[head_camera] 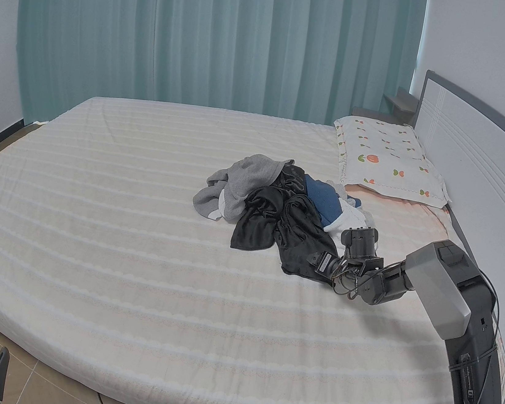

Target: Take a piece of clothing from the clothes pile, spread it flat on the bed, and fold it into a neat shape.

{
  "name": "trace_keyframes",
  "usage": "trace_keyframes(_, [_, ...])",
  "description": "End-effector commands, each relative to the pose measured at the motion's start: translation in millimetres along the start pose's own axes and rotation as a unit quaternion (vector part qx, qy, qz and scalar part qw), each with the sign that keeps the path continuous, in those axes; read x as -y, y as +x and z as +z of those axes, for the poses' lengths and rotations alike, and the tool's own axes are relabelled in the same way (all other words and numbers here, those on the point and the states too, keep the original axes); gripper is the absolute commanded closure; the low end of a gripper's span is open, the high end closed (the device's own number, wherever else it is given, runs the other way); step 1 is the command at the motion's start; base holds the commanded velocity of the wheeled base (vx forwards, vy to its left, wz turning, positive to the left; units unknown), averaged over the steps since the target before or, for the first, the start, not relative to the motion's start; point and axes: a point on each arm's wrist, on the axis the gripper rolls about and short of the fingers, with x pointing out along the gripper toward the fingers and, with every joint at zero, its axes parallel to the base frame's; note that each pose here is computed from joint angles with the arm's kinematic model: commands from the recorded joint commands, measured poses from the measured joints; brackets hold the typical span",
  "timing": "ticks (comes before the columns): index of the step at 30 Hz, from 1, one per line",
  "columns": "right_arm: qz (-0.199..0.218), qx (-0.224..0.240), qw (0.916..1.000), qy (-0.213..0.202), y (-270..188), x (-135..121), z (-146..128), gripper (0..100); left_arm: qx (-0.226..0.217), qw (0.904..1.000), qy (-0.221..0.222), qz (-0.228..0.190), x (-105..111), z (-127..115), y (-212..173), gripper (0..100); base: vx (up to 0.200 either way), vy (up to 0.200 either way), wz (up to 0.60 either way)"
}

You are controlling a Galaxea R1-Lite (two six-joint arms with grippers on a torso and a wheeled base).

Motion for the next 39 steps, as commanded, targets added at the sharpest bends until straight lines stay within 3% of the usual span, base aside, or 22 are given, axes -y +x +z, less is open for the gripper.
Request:
trace_keyframes(1, [0.004,-0.002,1.0,-0.003,3,-4,-5,100,0.002,1.0,0.0,0.0,0,-4,0,0,0.0,0.0,0.0])
trace_keyframes(12, [0.011,-0.002,0.9999,-0.002,-5,-11,-4,100,0.002,1.0,0.0,0.0,0,-4,0,0,0.0,0.0,0.0])
trace_keyframes(19, [0.039,-0.018,0.9966,0.071,-53,-17,22,100,0.002,1.0,0.0,0.001,0,-4,0,0,0.0,0.0,0.0])
trace_keyframes(24, [0.1,-0.053,0.9855,0.127,-121,-13,34,100,0.002,1.0,0.0,0.0,0,-4,0,0,0.0,0.0,0.0])
trace_keyframes(28, [0.145,-0.06,0.9755,0.153,-173,-8,28,100,0.001,1.0,0.0,0.001,0,-5,0,0,0.0,0.0,0.0])
trace_keyframes(35, [0.232,-0.028,0.9588,0.162,-254,0,26,100,0.001,1.0,0.0,0.0,0,-5,0,0,0.0,0.0,0.0])
trace_keyframes(39, [0.28,0.014,0.9475,0.155,-296,-4,39,100,0.001,1.0,0.0,0.0,0,-5,0,0,0.0,0.0,0.0])
